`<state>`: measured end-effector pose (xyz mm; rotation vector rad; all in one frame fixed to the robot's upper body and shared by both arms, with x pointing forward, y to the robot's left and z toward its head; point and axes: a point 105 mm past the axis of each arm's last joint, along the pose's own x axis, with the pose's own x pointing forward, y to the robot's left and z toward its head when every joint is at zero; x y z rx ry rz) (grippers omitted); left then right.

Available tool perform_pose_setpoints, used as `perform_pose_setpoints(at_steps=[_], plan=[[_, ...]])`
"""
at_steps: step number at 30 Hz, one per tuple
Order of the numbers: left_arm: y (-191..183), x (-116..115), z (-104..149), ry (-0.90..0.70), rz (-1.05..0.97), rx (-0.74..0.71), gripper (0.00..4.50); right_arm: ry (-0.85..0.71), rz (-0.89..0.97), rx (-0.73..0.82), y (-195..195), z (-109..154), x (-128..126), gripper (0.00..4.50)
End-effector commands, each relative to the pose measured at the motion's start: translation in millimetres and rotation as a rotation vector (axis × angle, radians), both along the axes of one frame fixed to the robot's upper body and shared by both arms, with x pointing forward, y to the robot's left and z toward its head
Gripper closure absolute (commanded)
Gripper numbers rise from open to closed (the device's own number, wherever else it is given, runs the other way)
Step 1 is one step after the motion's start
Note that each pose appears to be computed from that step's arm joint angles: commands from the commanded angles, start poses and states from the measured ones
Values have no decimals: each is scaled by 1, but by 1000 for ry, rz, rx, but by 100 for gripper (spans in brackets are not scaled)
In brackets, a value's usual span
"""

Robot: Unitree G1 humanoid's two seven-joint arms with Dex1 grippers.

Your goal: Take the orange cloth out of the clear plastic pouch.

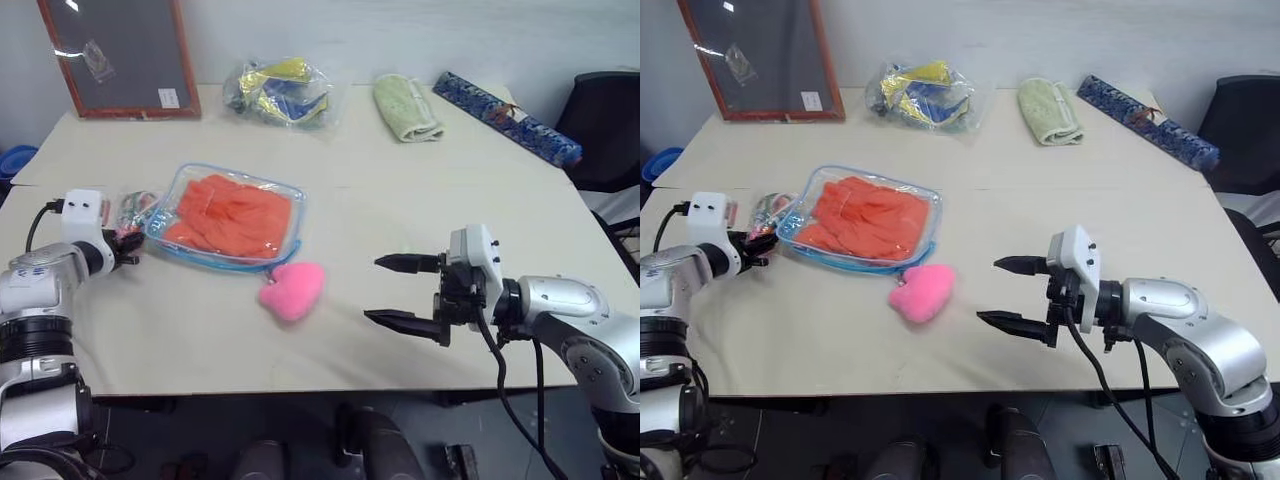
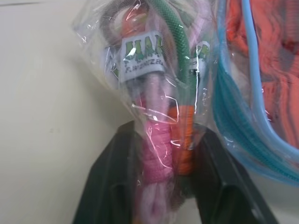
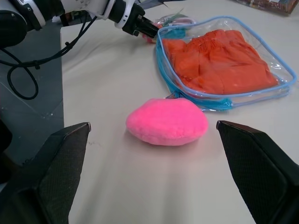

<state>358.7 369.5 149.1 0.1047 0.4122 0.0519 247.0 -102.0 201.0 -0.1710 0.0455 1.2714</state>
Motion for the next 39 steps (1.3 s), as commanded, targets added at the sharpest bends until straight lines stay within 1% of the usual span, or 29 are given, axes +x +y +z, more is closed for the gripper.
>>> perform_pose_setpoints(at_steps=[1,3,6,9,13,14,15,18,20,21,23,25,26,27,28,29,31,33,34,36,38,39], plan=[[44,-27,28,-66,157,62,347,-31,30,29,2,14,-5,0],[71,-50,31,-54,246,118,347,-17,62,32,4,14,-8,0],[103,-83,27,-5,345,185,347,11,128,25,7,13,-15,0],[114,-100,19,23,379,196,347,16,144,21,7,12,-16,0],[117,-107,7,36,398,171,347,17,151,20,7,12,-14,0],[117,-109,5,37,406,163,297,17,152,20,7,11,-13,0],[117,-109,5,29,408,153,275,17,151,21,7,11,-12,0],[115,-112,7,29,403,165,178,17,153,22,7,11,-12,0],[116,-115,12,32,406,173,109,18,155,22,7,11,-12,0],[116,-116,14,32,407,174,83,19,157,21,7,11,-12,0],[112,-117,27,9,380,143,18,18,156,18,5,11,-12,0],[95,-111,48,-69,281,26,18,17,152,18,4,11,-12,0],[79,-108,56,-95,182,-12,18,17,149,19,3,11,-12,0],[60,-105,67,-116,63,-18,18,17,146,19,2,11,-12,0],[43,-103,74,-114,-44,5,18,16,143,20,2,11,-12,0],[26,-102,78,-110,-156,59,18,15,137,22,2,10,-12,0],[2,-99,83,-112,-306,126,18,14,129,25,2,10,-12,0],[-36,-88,85,-109,-528,270,18,13,122,29,2,9,-13,0],[-49,-83,79,-79,-621,356,18,12,118,30,3,9,-13,0],[-61,-74,61,7,-758,556,18,8,110,30,3,9,-14,0],[-63,-62,45,70,-869,760,18,3,97,37,2,11,-13,0],[-65,-54,40,82,-908,820,18,1,88,42,2,12,-13,0]])
